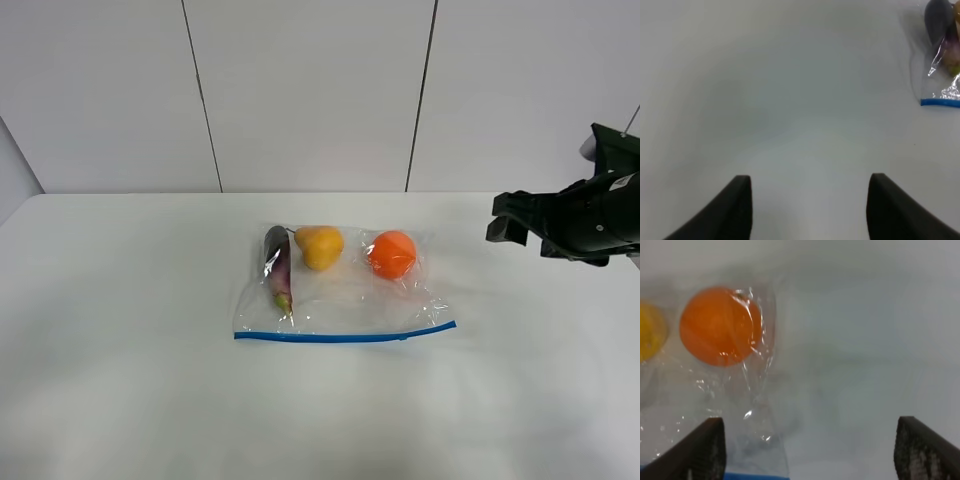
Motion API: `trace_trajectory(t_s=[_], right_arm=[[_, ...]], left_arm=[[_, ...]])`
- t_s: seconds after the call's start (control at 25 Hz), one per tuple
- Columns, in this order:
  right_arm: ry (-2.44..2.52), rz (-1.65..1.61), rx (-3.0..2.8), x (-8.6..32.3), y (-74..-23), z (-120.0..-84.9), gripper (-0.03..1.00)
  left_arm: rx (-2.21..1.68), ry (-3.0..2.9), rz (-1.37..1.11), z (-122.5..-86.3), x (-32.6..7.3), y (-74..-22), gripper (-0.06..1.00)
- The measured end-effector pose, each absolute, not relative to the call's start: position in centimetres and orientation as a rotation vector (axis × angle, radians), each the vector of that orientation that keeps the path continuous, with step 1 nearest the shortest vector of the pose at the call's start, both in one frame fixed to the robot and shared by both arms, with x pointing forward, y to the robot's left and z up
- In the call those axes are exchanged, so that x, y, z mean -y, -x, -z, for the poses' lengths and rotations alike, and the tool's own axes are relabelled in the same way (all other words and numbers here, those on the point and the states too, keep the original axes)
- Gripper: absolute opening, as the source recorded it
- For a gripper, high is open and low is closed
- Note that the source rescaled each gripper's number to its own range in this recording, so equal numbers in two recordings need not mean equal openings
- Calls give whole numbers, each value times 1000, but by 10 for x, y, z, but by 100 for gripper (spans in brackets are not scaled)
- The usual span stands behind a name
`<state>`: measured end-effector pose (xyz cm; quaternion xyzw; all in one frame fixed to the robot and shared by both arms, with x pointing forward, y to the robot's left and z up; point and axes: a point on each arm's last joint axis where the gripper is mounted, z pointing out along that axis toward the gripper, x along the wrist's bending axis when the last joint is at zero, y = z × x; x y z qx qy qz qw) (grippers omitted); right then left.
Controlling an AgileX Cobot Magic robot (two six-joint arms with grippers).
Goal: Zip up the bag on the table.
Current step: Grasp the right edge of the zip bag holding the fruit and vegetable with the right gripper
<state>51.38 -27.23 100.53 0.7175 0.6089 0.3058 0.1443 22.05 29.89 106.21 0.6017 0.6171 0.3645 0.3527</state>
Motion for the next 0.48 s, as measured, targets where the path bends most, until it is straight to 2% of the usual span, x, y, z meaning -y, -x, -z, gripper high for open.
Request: trace_trajectory(t_s=[0.28,0.48], right_arm=[[-2275,-831,-1811,264,-531,-955,91],[-2314,-864,-1906,256,-534,-939,89]], left_arm=[[-1596,-1556,-943,-1062,-299,-221,100],[-1596,-1556,-943,-1062,-299,-221,100]])
